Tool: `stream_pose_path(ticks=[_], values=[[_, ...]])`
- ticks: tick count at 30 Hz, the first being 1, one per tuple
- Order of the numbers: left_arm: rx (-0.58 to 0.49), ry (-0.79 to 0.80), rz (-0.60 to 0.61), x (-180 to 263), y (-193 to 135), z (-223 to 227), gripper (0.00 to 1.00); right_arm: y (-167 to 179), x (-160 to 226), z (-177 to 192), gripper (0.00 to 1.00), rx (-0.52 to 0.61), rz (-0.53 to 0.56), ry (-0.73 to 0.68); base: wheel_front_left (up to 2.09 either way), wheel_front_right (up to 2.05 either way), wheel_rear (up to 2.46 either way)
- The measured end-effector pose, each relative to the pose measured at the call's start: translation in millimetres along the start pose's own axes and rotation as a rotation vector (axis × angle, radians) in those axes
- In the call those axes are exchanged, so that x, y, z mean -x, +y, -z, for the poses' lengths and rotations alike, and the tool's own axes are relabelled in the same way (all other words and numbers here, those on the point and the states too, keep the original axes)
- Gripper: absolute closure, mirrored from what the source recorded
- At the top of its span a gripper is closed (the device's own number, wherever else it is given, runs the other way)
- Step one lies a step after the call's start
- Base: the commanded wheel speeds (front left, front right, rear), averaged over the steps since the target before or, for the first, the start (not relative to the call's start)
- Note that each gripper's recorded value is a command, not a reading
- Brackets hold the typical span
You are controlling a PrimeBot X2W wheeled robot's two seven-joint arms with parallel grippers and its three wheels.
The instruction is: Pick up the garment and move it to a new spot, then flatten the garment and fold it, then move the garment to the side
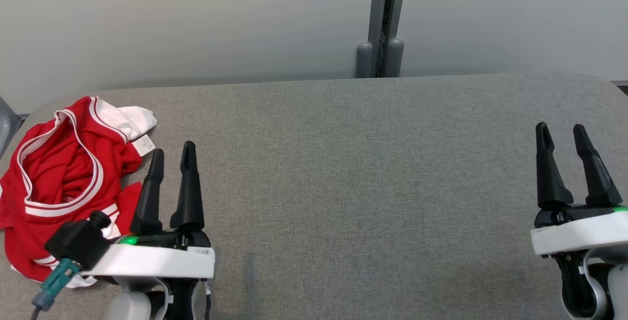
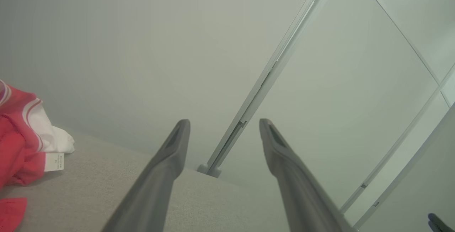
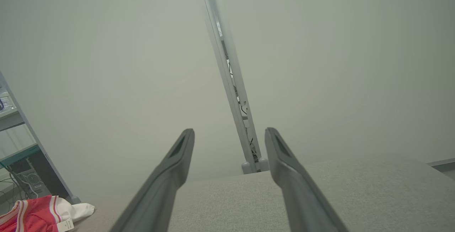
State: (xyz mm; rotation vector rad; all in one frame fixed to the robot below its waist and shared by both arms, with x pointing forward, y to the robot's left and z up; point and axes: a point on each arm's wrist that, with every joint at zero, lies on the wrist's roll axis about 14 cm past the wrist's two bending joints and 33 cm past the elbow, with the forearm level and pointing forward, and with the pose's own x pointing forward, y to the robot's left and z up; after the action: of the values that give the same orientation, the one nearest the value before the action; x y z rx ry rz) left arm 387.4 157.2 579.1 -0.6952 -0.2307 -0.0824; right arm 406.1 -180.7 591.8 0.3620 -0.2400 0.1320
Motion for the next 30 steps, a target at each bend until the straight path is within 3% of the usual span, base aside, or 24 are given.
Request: stream_pose_path(ticks=[5, 13, 30], values=[[-0.193, 0.052, -0.009, 7, -8, 22, 0.00, 14, 0, 11, 0.00, 0.107, -0.045, 0.025, 0.00, 0.00, 0.00], [-0.341, 0.092, -0.055, 17, 0, 38, 0.00, 19, 7, 28, 0.00, 0.171, -0.055, 0.060, 0.00, 0.00, 0.00], [-0.483, 0.120, -0.063, 27, 7, 52, 0.00, 17, 14, 59, 0.00, 0.243, -0.046, 0.127, 0.00, 0.00, 0.00]])
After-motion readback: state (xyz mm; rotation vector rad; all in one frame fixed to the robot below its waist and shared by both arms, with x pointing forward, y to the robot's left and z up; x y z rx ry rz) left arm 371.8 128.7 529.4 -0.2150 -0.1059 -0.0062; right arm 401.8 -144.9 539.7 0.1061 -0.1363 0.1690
